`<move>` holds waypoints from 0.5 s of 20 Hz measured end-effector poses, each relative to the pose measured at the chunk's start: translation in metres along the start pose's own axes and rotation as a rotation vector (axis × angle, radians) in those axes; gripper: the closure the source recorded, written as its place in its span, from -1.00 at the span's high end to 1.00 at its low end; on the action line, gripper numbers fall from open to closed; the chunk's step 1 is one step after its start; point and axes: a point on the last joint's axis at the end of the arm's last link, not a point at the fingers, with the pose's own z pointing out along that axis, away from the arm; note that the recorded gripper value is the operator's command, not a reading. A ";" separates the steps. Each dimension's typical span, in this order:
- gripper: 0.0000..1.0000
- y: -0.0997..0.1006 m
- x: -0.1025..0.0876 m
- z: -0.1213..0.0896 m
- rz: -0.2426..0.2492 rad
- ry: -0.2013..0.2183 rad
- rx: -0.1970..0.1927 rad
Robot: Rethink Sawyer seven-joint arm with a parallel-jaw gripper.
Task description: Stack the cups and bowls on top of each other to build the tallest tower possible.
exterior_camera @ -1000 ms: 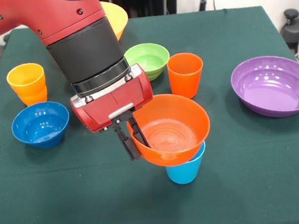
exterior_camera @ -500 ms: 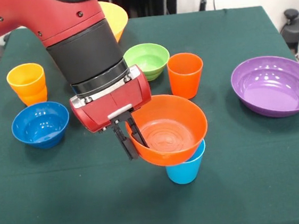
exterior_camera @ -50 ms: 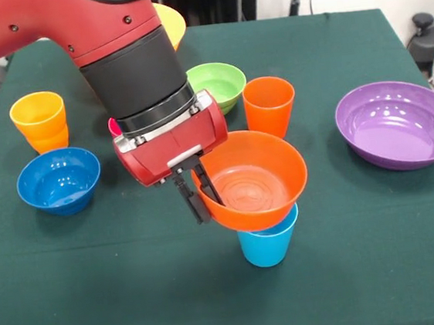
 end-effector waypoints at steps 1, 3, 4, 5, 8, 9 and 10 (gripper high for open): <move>-1.00 0.002 0.002 0.000 -0.001 0.003 -0.004; -1.00 0.004 0.005 0.001 -0.003 0.006 -0.009; -1.00 0.005 0.006 0.001 -0.003 0.006 -0.011; -1.00 0.007 0.009 0.001 -0.005 0.006 -0.015; -1.00 0.014 0.014 0.001 -0.013 -0.002 -0.020; -1.00 0.016 0.014 0.001 -0.017 -0.007 -0.021; -1.00 0.017 0.014 0.001 -0.019 -0.011 -0.020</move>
